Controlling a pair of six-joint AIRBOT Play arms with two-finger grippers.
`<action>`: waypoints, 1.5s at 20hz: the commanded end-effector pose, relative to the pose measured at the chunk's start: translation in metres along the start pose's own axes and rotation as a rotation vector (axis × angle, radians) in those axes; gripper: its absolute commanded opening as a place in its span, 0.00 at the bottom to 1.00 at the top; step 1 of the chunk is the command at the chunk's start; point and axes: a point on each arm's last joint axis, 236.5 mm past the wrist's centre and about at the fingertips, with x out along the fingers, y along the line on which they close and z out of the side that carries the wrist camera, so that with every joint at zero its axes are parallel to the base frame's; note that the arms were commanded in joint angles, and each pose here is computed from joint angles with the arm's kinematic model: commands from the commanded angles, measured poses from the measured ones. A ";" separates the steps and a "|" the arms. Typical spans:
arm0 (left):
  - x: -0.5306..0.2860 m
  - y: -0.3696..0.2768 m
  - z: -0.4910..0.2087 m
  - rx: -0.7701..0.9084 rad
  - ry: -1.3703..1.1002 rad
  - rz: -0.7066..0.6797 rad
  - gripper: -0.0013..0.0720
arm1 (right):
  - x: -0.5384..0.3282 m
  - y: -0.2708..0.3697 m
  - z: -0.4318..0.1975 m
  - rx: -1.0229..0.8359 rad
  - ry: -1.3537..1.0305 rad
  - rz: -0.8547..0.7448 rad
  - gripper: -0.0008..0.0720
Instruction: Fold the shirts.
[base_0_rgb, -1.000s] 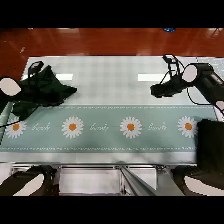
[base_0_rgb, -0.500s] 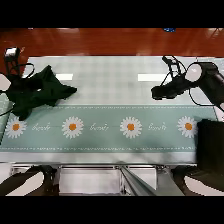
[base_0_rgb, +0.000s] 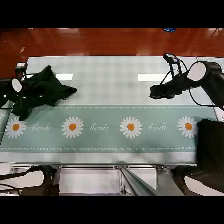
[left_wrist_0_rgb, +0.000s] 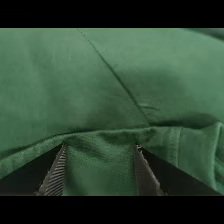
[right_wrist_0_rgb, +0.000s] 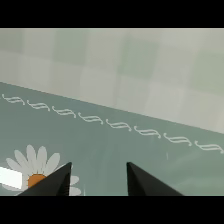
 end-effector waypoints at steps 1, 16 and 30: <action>0.024 0.002 -0.021 0.012 0.097 0.009 0.71 | 0.000 0.005 0.000 0.024 -0.002 0.021 0.57; -0.213 -0.066 0.150 -0.083 -0.315 -0.328 0.05 | -0.097 0.028 0.012 -0.031 -0.253 0.053 0.56; -0.507 -0.237 0.152 0.222 -0.771 -0.877 0.05 | -0.190 0.045 -0.008 -0.047 -0.473 0.079 0.56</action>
